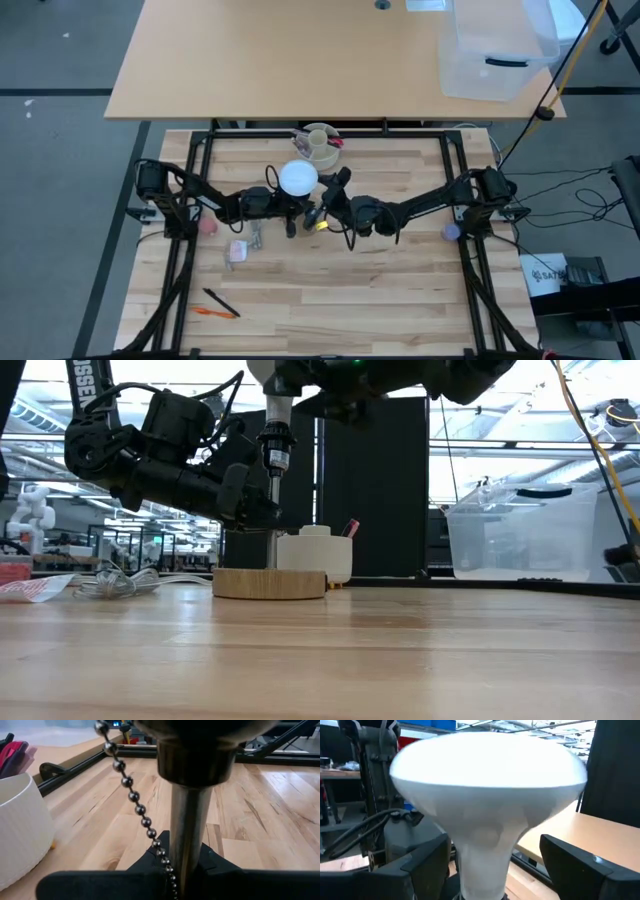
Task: Screw lightbulb
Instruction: Remove the lightbulb from the wooden lamp
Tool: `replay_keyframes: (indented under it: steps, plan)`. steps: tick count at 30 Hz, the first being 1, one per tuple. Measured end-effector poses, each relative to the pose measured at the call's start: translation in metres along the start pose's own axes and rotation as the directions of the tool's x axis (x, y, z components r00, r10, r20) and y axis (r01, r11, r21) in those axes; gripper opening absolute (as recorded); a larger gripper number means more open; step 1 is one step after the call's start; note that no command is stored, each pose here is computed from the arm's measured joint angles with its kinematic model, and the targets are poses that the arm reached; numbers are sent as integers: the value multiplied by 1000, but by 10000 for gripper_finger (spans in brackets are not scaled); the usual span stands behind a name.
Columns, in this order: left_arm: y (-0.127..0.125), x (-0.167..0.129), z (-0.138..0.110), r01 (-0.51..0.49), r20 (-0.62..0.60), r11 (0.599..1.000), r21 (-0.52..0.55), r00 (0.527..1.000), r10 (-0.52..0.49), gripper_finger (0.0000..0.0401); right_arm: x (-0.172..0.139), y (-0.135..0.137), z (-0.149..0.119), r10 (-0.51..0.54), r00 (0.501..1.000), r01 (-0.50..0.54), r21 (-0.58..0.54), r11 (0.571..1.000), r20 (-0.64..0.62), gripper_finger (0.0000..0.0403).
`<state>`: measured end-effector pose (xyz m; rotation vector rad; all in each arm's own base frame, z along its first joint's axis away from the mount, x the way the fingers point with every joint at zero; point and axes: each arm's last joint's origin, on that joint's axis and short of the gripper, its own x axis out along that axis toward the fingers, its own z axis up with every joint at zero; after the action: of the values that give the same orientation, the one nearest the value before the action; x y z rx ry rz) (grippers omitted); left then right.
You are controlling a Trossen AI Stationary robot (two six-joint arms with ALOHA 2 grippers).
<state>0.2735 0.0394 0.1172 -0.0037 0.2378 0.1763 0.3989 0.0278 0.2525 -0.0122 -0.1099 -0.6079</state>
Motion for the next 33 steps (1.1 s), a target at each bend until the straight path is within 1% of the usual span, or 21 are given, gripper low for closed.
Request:
replay_keyframes:
  steps: [5, 10, 13, 18, 21, 25, 33]
  plan:
    - [0, 0, 0, 1, 0, 1000, 1, 1000, -1, 24, 4, -5, 0, 5, 1000, -5, 7, 1000, 6, 297]
    - [0, 0, 0, 16, 1, 1000, 5, 1000, -16, 24, 7, -6, 4, 81, 996, -81, -2, 997, 45, 289]
    - [0, 0, 0, 19, 1, 1000, 5, 1000, -19, 24, 7, -7, 4, 89, 995, -87, -29, 996, 43, 265]
    - [-1, 0, 0, 40, 0, 999, 7, 999, -40, 24, 8, -6, 2, 112, 993, -110, -58, 992, 33, 210]
    - [-1, 0, 0, 48, 0, 999, 8, 999, -48, 24, 7, -6, 2, 125, 992, -123, -86, 989, 15, 188]
    - [-3, 0, 0, 110, 1, 993, 34, 994, -110, 24, 7, -7, 4, 162, 987, -161, -115, 980, 3, 184]
    - [-5, 0, 0, 192, 1, 980, 54, 981, -193, 24, 8, -11, 8, 268, 963, -271, -148, 951, -36, 179]
